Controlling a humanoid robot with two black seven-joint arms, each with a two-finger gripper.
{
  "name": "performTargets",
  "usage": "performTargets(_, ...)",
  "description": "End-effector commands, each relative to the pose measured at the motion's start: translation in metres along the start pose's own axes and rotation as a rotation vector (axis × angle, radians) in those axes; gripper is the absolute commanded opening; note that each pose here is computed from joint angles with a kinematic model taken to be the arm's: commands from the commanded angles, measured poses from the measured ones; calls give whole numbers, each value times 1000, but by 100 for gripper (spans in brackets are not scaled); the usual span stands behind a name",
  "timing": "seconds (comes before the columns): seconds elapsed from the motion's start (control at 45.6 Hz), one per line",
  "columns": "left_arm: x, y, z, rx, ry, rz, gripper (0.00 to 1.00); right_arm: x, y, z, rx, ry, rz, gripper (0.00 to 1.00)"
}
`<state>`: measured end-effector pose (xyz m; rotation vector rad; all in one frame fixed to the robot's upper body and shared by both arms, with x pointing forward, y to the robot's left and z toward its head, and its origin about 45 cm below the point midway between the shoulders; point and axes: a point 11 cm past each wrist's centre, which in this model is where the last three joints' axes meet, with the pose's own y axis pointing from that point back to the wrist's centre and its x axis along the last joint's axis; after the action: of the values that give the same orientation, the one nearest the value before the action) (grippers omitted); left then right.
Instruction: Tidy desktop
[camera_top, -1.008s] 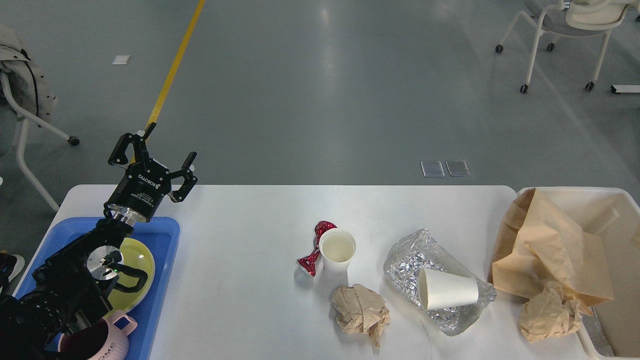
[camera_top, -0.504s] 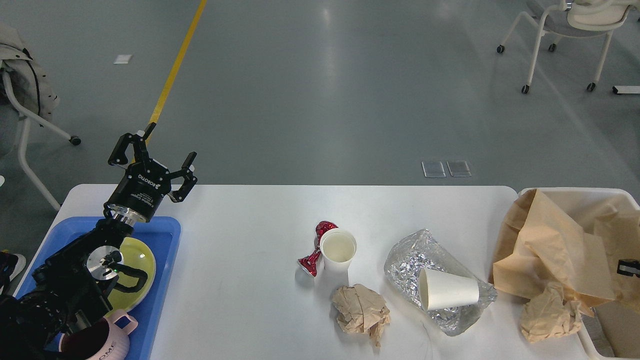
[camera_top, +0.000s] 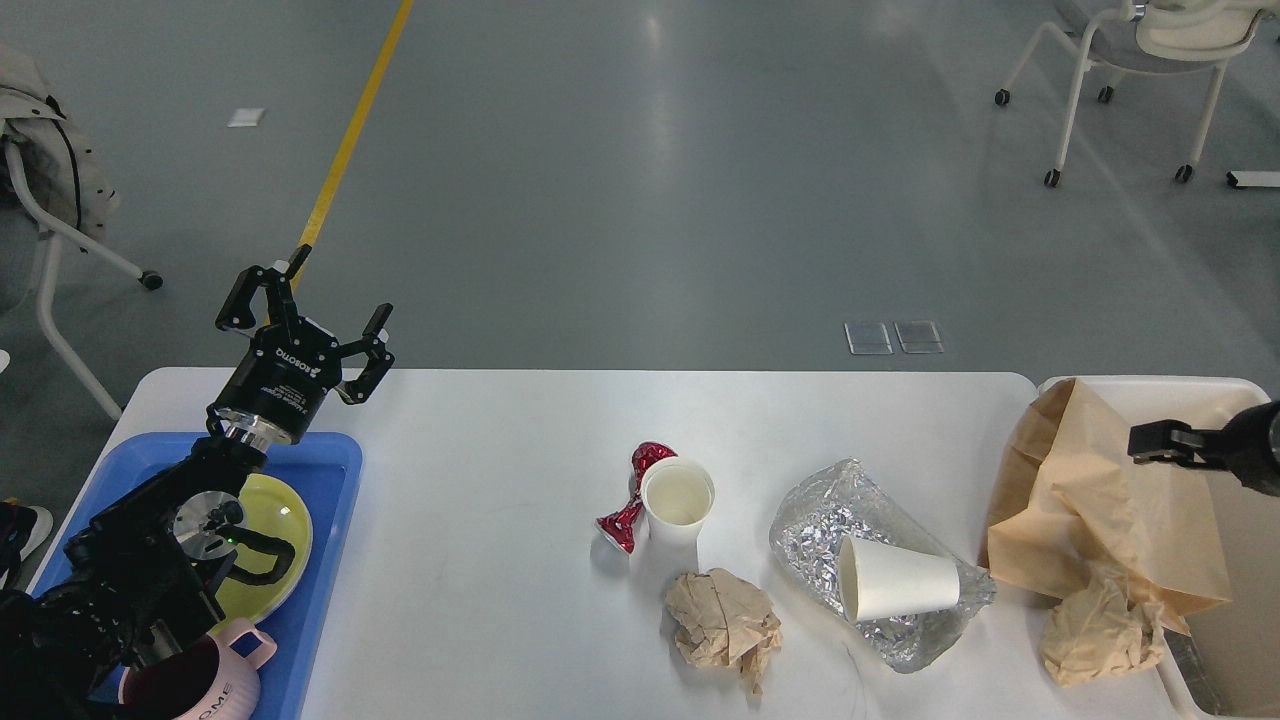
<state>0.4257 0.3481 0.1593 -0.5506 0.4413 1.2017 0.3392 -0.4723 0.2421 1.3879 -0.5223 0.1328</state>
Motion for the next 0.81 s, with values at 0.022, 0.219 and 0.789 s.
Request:
performTargets(0.022,0,0,0,0,1,0,100,71,101,-65,91,129,18,100)
performTargets(0.219,0,0,0,-1,2,1,100,97,228,-122,207,263,-90,100)
performTargets(0.789,0,0,0,-1,2,1,100,85,39,-28,-124,148,146,100)
